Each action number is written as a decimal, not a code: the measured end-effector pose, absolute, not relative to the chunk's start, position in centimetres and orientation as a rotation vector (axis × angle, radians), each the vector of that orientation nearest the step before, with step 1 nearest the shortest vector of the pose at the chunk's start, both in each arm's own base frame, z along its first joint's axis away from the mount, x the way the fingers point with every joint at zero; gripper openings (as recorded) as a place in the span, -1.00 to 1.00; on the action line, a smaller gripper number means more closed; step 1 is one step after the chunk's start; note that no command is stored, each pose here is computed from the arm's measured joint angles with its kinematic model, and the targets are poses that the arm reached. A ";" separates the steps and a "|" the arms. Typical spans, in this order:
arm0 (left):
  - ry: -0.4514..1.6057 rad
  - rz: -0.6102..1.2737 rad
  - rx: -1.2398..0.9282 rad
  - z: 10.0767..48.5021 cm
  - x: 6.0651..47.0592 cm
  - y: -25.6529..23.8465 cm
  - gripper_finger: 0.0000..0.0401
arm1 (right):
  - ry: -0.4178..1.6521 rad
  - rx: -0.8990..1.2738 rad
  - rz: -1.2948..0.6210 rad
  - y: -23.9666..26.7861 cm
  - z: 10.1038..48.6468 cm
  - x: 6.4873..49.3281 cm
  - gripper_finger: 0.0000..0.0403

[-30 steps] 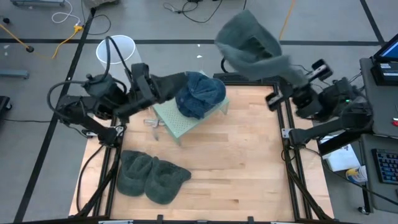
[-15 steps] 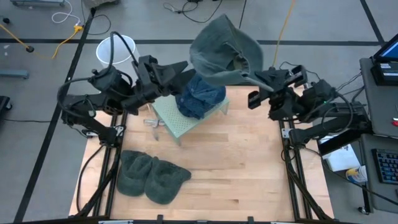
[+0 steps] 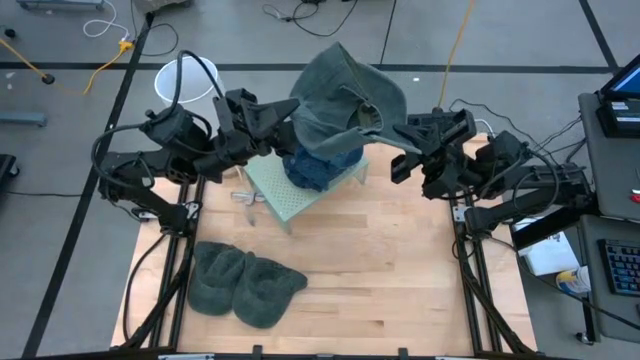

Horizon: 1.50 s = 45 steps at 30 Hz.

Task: Pick & Place hat
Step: Put the top green cap on the shelf

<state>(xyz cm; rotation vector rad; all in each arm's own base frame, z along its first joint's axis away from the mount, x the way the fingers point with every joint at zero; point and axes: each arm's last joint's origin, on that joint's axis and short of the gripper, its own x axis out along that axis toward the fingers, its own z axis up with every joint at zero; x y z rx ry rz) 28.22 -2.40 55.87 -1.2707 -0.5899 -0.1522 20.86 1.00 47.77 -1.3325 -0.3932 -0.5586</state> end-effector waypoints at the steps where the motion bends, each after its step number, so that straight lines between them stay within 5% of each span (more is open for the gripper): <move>1: -0.590 -0.153 -1.273 55.9 28.2 -2.4 0.54 | -0.386 -1.327 -0.565 1.1 47.8 20.8 -0.97; 10: -0.545 -0.144 -1.341 55.5 28.4 -2.4 0.41 | -0.372 -1.303 -0.594 1.4 48.0 20.2 -0.97; 27: -0.419 -0.160 -1.283 54.7 28.9 -2.3 -0.93 | -0.319 -1.295 -0.525 1.4 47.6 20.1 -0.96; 37: -0.360 -0.129 -1.248 54.4 28.8 -1.8 -0.97 | -0.257 -1.237 -0.462 1.8 47.1 19.7 -0.65; 45: -0.344 -0.078 -1.257 54.7 27.3 -0.8 -0.98 | -0.066 -0.791 -0.227 3.3 44.9 17.4 -0.24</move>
